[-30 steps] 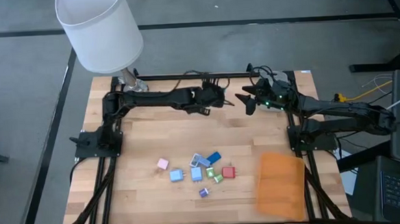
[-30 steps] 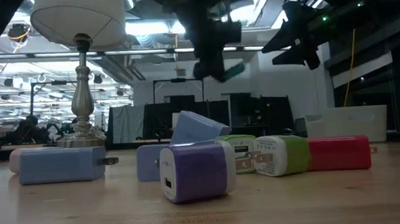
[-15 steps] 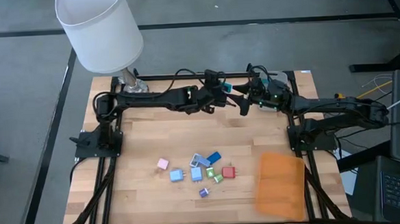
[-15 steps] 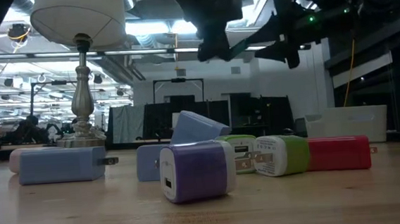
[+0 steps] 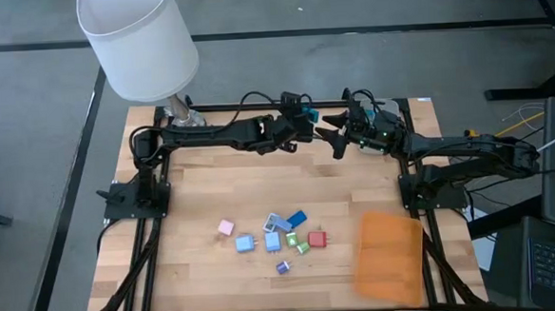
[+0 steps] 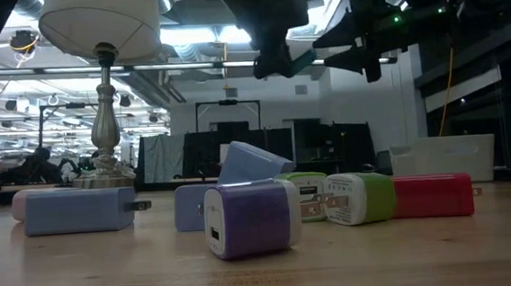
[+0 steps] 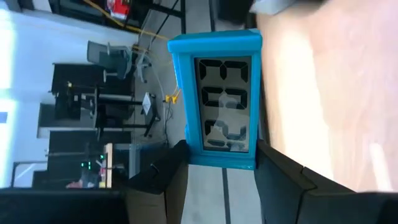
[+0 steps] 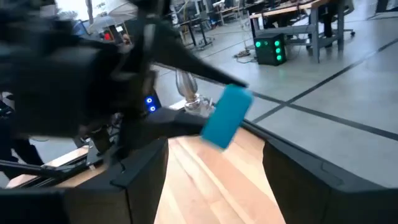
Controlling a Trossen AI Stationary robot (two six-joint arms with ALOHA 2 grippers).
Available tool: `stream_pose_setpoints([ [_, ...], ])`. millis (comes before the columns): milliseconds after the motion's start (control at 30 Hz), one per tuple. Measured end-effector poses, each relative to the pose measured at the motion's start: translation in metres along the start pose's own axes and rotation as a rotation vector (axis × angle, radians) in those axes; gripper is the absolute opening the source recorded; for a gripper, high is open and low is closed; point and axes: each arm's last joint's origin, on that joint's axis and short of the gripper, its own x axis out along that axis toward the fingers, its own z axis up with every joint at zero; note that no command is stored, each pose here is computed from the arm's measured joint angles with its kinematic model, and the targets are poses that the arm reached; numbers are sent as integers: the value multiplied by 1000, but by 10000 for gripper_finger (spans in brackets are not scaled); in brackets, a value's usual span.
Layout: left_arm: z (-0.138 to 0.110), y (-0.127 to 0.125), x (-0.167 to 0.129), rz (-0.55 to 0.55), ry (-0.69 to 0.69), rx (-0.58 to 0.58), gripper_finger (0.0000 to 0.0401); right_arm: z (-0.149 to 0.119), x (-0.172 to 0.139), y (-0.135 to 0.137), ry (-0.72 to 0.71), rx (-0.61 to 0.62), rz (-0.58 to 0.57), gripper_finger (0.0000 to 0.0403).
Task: Pick & Place Office items
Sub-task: Put the light blue digital clock into the gray bin
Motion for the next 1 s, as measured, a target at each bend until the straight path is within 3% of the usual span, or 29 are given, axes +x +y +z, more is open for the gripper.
stream_pose_setpoints([
  [500, 15, -12, -16, -23, -65, 16, 149, 0, 0, 0, 0, 4, 1, 242],
  [633, 17, -14, -18, -25, -71, 21, 149, -1, 0, 0, 5, 1, 4, 199],
  [867, 18, -13, -19, -18, -82, 19, 156, -2, 0, 1, 7, -24, -14, 59],
  [1000, 20, -12, -19, -20, -109, 6, 186, -2, 0, 2, 15, -61, -7, 60],
])
